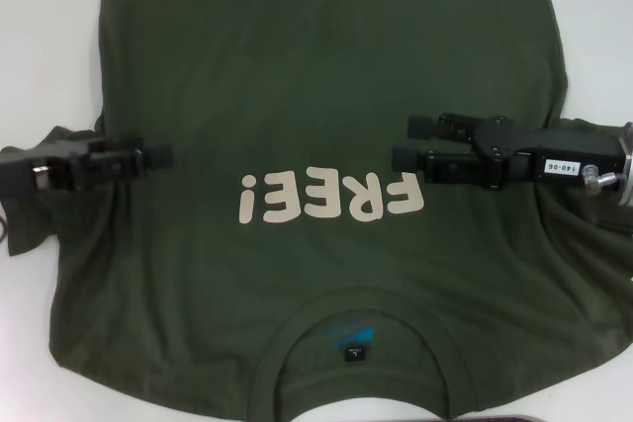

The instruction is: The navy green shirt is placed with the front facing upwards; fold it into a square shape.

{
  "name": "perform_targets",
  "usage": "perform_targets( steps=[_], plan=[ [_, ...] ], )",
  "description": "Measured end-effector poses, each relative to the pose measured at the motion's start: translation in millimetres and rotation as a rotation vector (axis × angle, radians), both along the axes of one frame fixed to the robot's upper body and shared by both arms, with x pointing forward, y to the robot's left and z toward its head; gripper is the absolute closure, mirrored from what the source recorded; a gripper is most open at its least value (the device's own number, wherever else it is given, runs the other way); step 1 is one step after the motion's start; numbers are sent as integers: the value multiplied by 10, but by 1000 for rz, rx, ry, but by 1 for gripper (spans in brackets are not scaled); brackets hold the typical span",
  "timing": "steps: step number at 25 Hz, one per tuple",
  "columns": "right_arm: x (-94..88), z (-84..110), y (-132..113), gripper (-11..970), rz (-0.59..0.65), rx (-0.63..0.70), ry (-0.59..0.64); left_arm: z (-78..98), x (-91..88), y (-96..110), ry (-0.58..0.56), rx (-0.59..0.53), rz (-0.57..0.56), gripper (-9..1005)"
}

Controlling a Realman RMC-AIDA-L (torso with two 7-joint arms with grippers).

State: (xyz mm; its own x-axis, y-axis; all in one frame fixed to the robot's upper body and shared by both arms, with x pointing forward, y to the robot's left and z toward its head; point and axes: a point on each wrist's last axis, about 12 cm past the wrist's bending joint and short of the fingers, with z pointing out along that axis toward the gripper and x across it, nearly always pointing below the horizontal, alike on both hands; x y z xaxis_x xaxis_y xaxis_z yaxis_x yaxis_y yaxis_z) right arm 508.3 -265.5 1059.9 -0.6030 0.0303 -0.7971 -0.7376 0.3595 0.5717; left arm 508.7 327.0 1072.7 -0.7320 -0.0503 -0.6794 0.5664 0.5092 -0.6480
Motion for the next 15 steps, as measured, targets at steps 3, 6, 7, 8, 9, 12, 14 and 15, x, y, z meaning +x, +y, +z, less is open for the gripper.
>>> perform_targets(
  steps=[3,6,7,8,9,12,14,15],
  plan=[
    [-11,-2,-4,32,-1,6,2,25,29,106,6,10,48,112],
    [-21,0,-14,32,0,8,1,29,42,221,21,23,108,112],
    [-24,2,-19,32,0,9,0,24,42,267,29,30,134,112],
    [-27,6,-26,32,-1,11,0,20,41,296,33,34,150,112],
    [-29,9,-33,32,-2,13,-1,13,39,347,36,44,175,112],
    [-38,11,-54,32,-6,15,-1,-2,35,458,42,73,227,113],
    [-42,10,-69,32,-9,13,-1,-5,35,518,49,87,255,113],
    [-45,9,-74,32,-9,13,0,-6,34,544,52,93,266,113]
  ],
)
